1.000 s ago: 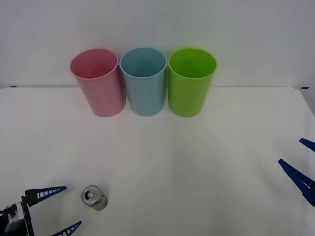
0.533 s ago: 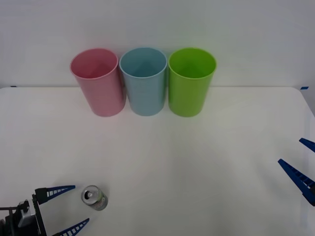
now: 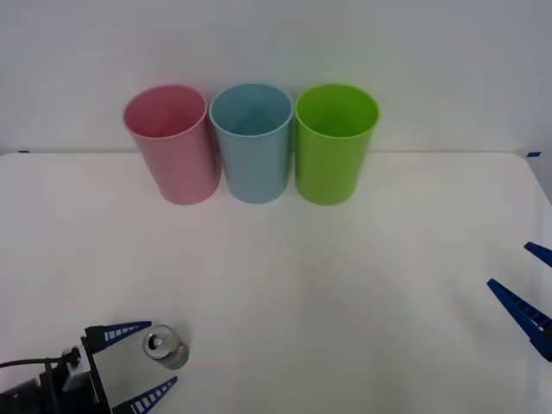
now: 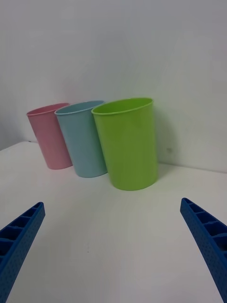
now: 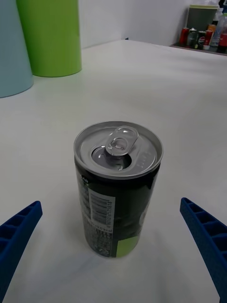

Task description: Grasp the object on the table and drop it into the matching bin: aluminum can to the light blue bin, PET bottle to the pink bin.

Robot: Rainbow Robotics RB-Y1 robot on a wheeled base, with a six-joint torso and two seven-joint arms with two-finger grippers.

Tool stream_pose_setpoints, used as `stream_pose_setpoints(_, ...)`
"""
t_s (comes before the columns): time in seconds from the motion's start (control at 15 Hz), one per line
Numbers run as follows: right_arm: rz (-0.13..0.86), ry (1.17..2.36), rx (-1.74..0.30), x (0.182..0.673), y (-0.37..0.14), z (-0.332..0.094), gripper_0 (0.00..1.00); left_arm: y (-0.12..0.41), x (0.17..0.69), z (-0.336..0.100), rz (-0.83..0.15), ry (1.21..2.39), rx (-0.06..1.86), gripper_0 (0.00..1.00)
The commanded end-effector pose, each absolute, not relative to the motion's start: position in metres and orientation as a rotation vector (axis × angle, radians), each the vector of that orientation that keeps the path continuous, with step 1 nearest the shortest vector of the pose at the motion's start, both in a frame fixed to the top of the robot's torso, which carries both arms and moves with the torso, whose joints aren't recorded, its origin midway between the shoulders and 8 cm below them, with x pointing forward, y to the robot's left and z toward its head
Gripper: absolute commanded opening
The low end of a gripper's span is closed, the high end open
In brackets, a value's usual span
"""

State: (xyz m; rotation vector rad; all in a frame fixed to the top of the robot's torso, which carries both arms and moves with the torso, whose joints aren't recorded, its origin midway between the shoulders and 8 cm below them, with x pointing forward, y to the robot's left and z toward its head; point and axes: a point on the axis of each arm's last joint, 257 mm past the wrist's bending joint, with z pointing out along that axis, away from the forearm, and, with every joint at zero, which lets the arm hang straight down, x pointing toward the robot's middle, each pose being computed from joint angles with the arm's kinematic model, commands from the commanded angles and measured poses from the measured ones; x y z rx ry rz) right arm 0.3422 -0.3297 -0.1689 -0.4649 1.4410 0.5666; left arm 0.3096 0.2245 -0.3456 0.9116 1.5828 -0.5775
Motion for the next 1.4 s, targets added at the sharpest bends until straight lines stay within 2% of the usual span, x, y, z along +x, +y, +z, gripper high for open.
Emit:
stream_pose_setpoints(0.07,0.567,1.441,-0.465,0.342,-0.33,-0.169,1.0,0.216,0.312,-0.348,-0.573,1.576,0.905,1.0)
stream_pose_setpoints(1.13,0.567,1.441,-0.465,0.342,-0.33,-0.169,1.0,0.198,0.324,-0.353,-0.553,1.569,0.908,1.0)
stream_pose_setpoints(1.33,0.567,1.441,-0.465,0.342,-0.33,-0.169,1.0,0.198,0.324,-0.353,-0.552,1.57,0.908,0.74)
stream_pose_setpoints(1.4,0.567,1.441,-0.465,0.342,-0.33,-0.169,1.0,0.198,0.325,-0.354,-0.549,1.572,0.906,0.49)
